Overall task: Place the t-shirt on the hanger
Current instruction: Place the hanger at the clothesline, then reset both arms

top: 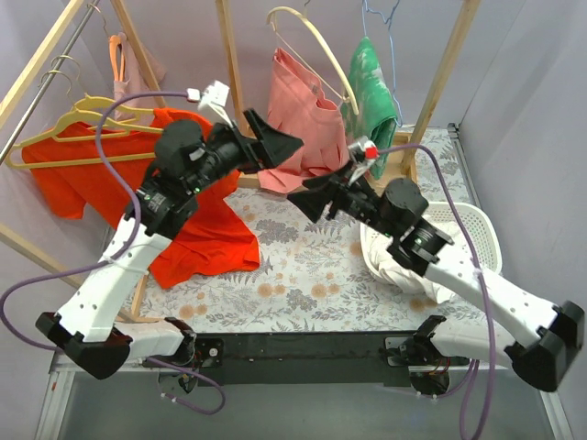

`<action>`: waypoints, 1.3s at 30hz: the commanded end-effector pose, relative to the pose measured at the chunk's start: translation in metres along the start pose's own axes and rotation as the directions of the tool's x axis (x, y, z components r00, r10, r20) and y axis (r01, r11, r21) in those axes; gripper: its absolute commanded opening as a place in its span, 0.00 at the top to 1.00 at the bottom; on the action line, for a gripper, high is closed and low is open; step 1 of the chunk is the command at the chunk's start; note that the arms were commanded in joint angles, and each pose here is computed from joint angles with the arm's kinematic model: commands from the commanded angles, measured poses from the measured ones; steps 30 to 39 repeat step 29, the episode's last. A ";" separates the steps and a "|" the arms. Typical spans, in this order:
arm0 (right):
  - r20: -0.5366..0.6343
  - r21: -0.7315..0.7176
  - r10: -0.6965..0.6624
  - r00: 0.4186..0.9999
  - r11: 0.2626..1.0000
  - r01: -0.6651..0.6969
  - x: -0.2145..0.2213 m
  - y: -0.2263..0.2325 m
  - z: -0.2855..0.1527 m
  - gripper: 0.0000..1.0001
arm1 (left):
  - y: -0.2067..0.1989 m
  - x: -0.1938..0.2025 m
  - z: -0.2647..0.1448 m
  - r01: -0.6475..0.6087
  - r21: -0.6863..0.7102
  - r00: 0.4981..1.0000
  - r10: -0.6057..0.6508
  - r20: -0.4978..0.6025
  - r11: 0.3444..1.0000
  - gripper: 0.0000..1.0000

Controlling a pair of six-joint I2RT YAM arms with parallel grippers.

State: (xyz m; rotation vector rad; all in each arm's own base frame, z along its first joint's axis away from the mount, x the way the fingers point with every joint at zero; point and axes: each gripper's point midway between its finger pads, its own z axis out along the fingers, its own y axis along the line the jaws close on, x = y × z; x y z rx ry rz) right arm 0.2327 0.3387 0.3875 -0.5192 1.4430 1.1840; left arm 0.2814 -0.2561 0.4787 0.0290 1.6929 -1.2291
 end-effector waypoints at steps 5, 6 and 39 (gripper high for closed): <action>-0.007 0.471 0.213 0.977 0.863 -0.185 0.067 -0.069 -0.114 0.24 | 0.078 0.124 0.010 -0.174 -0.237 0.972 0.128 -0.199 0.956 0.02; -0.001 0.493 0.224 0.975 0.848 -0.195 0.072 -0.072 -0.122 0.23 | 0.085 0.141 0.006 -0.182 -0.242 0.965 0.126 -0.230 0.953 0.02; -0.055 0.804 0.329 0.943 0.574 -0.153 0.127 -0.123 -0.183 0.02 | 0.164 0.222 -0.050 -0.225 -0.392 0.936 0.086 -0.342 0.892 0.02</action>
